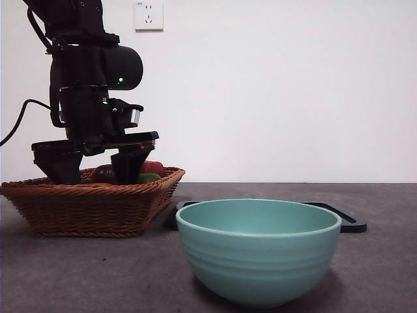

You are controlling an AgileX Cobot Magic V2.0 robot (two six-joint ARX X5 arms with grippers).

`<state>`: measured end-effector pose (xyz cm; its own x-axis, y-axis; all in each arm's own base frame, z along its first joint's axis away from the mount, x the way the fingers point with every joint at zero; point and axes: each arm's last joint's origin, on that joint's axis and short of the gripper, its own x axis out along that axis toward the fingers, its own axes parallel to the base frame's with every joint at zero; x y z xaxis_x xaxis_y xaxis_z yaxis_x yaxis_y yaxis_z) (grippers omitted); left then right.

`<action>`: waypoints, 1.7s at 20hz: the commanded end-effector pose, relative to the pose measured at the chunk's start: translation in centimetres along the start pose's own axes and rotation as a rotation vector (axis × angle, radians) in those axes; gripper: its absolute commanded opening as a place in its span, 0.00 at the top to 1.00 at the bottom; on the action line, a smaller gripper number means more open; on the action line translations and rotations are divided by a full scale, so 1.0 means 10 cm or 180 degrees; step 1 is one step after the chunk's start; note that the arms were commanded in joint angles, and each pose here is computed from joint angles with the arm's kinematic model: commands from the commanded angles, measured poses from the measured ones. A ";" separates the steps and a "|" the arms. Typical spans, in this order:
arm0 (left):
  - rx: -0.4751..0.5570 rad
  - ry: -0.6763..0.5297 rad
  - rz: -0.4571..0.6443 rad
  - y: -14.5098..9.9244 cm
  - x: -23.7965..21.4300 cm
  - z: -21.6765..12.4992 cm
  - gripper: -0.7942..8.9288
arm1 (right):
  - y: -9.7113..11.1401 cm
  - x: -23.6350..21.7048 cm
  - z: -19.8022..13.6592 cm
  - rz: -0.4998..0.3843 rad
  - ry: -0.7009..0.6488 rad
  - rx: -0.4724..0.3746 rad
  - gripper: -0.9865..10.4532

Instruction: Pick up the wifruite, put it on the bowl, pick up the plate, put it on desk

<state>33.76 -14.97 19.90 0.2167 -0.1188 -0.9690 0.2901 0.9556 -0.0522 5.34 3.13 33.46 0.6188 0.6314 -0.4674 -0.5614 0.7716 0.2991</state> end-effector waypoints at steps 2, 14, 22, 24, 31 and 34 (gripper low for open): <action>0.0000 -0.0011 0.0018 -0.01 0.03 0.05 0.63 | 0.02 -0.03 0.04 0.0010 -0.0066 -0.0024 0.34; 0.0031 0.0048 0.0024 -0.04 -0.57 0.20 0.64 | 0.02 -0.03 0.04 0.0011 -0.0065 -0.0024 0.34; 0.0182 -0.0369 -0.0109 -0.15 -1.43 -0.18 0.64 | 0.02 -0.03 0.04 0.0011 -0.0064 -0.0023 0.34; 0.0288 -0.0452 -0.0165 -0.24 -1.61 -0.31 0.64 | 0.02 -0.03 0.04 0.0011 -0.0063 -0.0023 0.34; 0.0819 -0.0365 -0.0378 -0.78 -1.82 -0.67 0.64 | 0.02 -0.04 0.04 0.0012 -0.0069 -0.0026 0.34; 0.0978 -0.0323 -0.0476 -1.04 -1.81 -0.79 0.64 | 0.02 -0.04 0.03 0.0007 -0.0029 -0.0009 0.34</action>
<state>19.37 -20.12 36.01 0.2364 -0.2843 -0.9291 0.5986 0.7958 -0.0912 5.29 3.12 33.40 0.6149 0.6300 -0.4744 -0.5589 0.7725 0.3013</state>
